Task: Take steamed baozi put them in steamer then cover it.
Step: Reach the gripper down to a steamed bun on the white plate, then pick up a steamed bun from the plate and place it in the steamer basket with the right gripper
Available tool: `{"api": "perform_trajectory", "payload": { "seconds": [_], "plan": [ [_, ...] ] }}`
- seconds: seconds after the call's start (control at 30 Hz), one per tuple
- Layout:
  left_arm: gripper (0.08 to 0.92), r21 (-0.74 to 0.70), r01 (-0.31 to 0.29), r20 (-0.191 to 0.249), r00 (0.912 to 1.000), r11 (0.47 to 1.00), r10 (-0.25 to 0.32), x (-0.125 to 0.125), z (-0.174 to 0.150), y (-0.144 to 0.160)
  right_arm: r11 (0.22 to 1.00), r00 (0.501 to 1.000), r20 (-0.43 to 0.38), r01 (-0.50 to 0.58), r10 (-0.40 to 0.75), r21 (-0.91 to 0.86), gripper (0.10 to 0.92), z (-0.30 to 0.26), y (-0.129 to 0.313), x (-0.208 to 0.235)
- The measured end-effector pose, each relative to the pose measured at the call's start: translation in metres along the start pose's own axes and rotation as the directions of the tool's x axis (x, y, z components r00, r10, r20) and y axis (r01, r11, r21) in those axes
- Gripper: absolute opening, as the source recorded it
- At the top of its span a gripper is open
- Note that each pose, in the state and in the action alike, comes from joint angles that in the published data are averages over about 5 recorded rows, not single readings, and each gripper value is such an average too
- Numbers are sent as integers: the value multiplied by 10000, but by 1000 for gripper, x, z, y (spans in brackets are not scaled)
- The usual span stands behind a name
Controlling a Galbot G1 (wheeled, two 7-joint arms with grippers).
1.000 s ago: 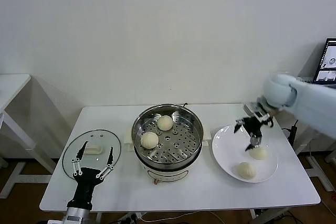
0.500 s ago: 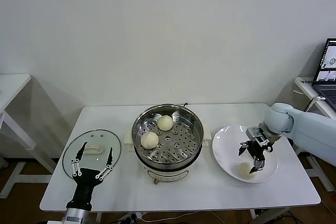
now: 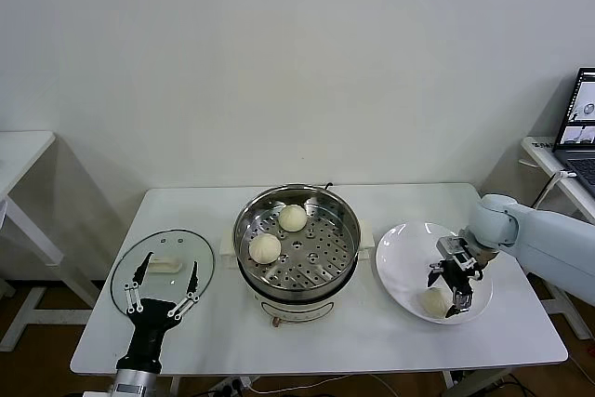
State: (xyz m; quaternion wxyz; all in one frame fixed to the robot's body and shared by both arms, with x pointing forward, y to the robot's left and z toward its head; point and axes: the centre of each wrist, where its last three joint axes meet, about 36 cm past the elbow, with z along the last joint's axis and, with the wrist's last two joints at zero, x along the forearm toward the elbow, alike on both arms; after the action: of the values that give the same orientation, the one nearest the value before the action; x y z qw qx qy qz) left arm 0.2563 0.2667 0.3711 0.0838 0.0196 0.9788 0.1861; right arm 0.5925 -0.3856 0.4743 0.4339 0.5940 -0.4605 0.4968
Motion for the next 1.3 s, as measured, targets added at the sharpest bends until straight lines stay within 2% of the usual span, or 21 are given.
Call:
{"api": "perform_trajectory", "payload": {
  "seconds": [0.3,0.5,0.7,0.87,1.07,1.3],
  "plan": [
    [823,-13,33,11,10000,10000,-33,-1,0,1,10000,10000,12,11,-11,-14,702,0,-2,-2],
    [823,-25,35,15,10000,10000,-35,-1,0,1,9998,9999,76,-118,117,143,676,-1,-3,12],
    [823,-11,16,42,10000,10000,-16,-2,0,0,9955,9984,207,-532,518,780,651,-8,-12,46],
    [823,-16,-9,48,10000,10000,9,-2,-1,0,9697,9940,423,-1082,1014,2189,645,-31,-26,92],
    [823,-43,-2,61,10000,10000,2,-1,-2,2,8745,9805,798,-1965,1798,4435,645,-80,-43,162],
    [823,-35,24,41,10000,10000,-24,0,-2,2,6582,9671,1170,-2401,2259,7135,645,-166,-51,221]
  ]
}}
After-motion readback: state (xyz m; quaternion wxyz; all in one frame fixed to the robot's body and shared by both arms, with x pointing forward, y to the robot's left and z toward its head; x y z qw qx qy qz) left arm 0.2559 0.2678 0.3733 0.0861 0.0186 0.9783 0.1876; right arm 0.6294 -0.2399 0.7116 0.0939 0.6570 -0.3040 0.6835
